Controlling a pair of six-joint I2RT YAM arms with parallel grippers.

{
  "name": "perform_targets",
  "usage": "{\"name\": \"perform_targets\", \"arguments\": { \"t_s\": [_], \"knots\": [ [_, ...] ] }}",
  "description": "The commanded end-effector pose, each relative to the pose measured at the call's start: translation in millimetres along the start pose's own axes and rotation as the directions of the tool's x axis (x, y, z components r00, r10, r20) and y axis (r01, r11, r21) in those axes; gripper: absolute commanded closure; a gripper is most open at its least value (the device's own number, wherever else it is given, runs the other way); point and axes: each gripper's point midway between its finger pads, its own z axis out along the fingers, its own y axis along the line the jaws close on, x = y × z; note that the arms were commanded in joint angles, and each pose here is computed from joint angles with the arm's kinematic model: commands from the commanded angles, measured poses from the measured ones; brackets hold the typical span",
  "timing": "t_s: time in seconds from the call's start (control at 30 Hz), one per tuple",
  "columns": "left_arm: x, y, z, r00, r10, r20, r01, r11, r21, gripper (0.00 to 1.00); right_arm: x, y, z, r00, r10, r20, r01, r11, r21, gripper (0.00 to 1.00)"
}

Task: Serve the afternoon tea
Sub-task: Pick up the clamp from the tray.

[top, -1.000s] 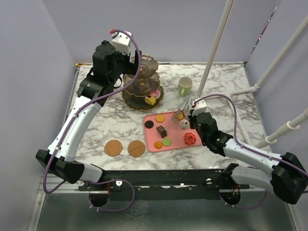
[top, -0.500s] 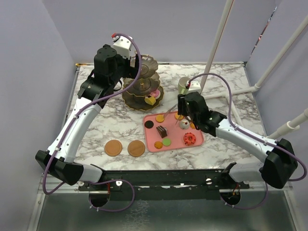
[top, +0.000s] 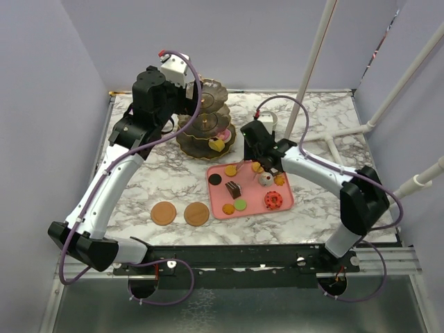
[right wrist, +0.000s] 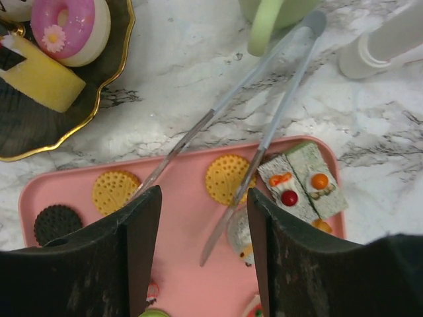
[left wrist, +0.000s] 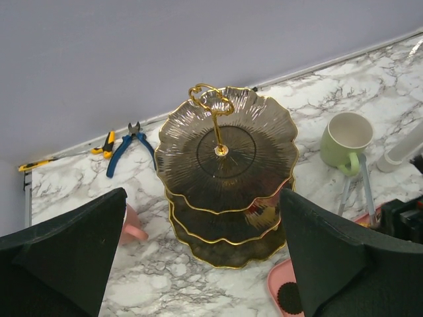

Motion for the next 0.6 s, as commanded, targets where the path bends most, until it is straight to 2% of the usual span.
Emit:
{"name": "perform_targets", "arguments": {
  "t_s": [0.0,0.13,0.57],
  "knots": [
    [-6.7,2.0,-10.6,0.999,0.017,0.028,-0.017,1.0,0.008,0.01,3.1,9.4,25.3,0.997,0.049,-0.061,-0.046,0.998,0.044,0.44],
    [-6.7,3.9,-13.6,0.999,0.031,0.03,-0.031,1.0,0.003,0.01,4.1,7.5,49.6,0.99,0.094,-0.103,-0.085,0.992,0.089,0.51],
    [-4.3,4.4,-12.1,0.998,0.056,0.025,-0.056,0.998,0.004,0.01,25.9,1.1,103.3,0.98,0.108,-0.168,-0.08,0.983,0.165,0.56]
  ]
}}
